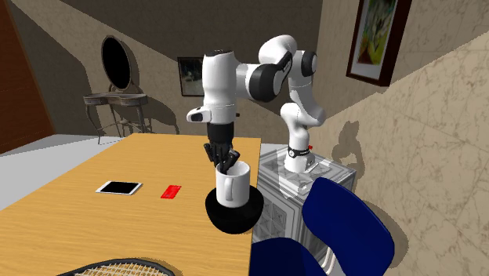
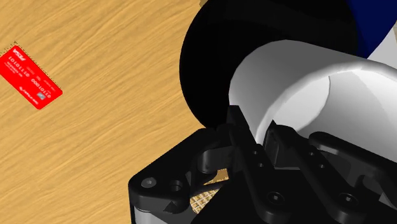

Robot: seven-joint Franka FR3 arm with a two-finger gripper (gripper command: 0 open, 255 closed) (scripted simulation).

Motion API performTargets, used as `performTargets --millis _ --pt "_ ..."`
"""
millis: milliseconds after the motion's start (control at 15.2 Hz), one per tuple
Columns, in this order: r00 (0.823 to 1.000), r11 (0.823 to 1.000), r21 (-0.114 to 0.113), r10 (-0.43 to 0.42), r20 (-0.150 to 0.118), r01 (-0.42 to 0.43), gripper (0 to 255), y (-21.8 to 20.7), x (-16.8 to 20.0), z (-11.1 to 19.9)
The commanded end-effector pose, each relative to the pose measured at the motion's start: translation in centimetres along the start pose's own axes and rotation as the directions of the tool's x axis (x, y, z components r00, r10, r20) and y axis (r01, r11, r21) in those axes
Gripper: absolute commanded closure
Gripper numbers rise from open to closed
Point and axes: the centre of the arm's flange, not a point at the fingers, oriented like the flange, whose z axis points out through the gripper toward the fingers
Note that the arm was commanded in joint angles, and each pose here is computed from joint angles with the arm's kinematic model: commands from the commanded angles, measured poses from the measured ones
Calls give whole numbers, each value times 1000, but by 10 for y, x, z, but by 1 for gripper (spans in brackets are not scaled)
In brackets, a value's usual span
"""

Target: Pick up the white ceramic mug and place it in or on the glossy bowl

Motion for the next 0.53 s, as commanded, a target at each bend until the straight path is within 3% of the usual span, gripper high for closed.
performTargets --millis 0,462 --pt "1000 1000 0 0 -1 0 255 0 0 10" --pt "1000 1000 0 0 -1 0 255 0 -1 18"
